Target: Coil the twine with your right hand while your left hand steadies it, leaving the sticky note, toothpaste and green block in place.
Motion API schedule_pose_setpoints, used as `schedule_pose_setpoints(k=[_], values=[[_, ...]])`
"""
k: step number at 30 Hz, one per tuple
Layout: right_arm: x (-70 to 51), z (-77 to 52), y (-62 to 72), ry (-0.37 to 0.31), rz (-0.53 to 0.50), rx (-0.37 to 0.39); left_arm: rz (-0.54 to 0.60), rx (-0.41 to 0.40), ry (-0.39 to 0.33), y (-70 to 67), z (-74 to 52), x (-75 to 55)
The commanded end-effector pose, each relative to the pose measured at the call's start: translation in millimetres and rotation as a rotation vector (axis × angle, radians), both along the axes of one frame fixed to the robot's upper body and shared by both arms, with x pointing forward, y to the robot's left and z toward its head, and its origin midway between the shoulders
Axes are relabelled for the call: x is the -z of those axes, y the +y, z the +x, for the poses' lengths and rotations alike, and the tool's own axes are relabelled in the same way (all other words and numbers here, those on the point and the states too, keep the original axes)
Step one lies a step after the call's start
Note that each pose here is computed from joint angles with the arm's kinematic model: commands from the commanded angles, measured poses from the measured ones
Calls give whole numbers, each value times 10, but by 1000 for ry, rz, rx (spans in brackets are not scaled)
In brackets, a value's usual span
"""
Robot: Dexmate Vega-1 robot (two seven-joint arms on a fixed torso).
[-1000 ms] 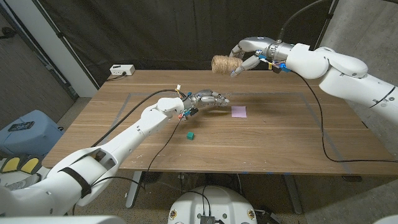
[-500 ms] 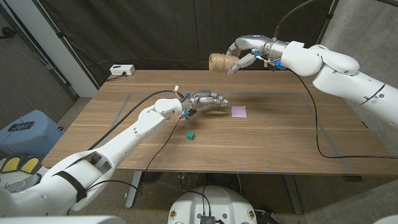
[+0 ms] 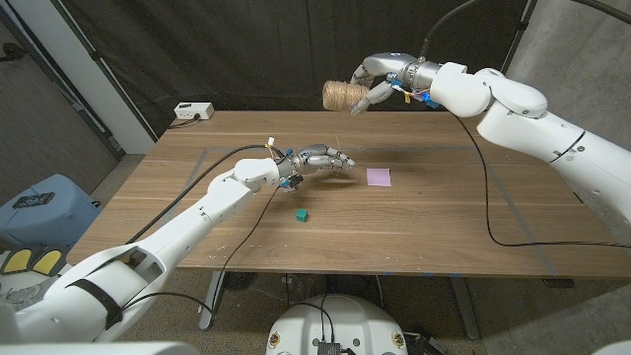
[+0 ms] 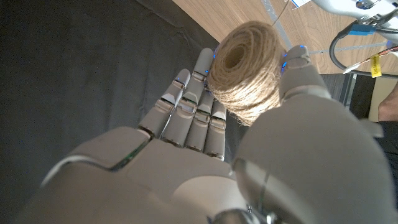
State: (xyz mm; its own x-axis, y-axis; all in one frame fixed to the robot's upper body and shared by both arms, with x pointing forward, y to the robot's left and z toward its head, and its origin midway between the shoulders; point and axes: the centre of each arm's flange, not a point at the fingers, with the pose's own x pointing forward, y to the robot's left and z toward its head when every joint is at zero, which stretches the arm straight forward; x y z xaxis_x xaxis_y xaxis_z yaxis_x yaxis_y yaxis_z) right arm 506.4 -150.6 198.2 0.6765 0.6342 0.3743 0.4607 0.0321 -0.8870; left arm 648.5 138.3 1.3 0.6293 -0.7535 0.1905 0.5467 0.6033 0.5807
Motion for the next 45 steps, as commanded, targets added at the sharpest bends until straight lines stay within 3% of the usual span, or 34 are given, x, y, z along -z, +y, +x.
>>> schedule_pose_setpoints(k=[1, 9, 19, 45], values=[[-50, 95, 222, 2, 22, 24, -1, 13, 1, 236, -56, 38], [-90, 235, 272, 8, 34, 29, 0, 15, -2, 291, -57, 23], [-211, 455, 255, 26, 58, 25, 6, 43, 9, 189, -85, 26], [-343, 733, 98, 51, 74, 40, 13, 73, 27, -11, -64, 11]])
